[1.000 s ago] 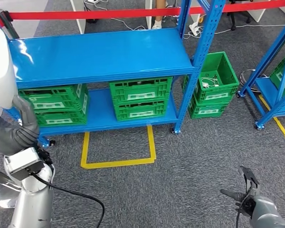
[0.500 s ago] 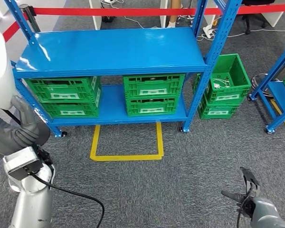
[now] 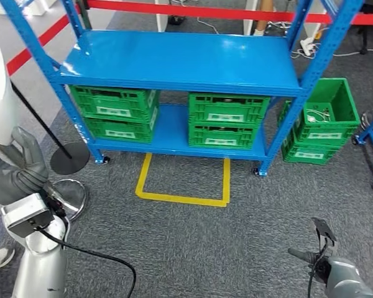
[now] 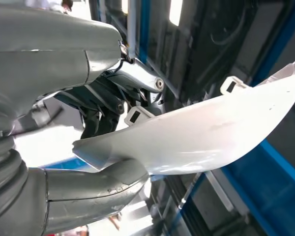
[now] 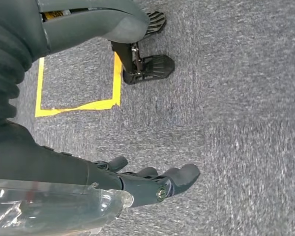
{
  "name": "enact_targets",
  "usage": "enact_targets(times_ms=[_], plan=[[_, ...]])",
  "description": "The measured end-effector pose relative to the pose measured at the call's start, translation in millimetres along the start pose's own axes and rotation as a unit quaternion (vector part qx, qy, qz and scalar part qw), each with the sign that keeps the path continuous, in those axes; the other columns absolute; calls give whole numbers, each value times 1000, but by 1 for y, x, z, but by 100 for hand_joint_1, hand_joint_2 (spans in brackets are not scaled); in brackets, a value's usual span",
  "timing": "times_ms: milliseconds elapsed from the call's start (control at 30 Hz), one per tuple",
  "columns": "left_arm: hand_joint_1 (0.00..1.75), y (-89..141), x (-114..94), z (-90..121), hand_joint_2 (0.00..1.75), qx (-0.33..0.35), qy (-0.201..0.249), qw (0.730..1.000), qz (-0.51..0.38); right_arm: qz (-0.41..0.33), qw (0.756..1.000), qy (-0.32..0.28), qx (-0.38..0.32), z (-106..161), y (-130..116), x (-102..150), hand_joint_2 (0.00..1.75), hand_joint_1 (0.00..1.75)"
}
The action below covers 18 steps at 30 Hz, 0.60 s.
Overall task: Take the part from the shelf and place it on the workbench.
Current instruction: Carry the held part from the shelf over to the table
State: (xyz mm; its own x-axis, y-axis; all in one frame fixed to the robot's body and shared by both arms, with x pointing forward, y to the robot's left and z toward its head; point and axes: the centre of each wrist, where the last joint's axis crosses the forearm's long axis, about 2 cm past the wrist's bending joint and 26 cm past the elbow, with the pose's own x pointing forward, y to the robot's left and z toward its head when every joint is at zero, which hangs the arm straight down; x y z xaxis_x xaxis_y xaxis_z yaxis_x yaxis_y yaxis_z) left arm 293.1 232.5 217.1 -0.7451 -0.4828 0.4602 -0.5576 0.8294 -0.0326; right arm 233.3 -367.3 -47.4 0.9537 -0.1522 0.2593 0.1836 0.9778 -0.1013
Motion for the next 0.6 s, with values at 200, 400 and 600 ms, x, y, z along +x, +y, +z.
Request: enact_targets(times_ms=[200,400,600], plan=[[175,0,0,-1,175,2,0,1000,1,1,1000,0,1,0,1,0,175,0],[175,0,1,1,175,1,1,1000,-2,2,1000,-1,0,-1,0,-2,175,0],[175,1,0,1,175,1,1,1000,-3,8,1000,3,1,-1,2,-5,175,0]])
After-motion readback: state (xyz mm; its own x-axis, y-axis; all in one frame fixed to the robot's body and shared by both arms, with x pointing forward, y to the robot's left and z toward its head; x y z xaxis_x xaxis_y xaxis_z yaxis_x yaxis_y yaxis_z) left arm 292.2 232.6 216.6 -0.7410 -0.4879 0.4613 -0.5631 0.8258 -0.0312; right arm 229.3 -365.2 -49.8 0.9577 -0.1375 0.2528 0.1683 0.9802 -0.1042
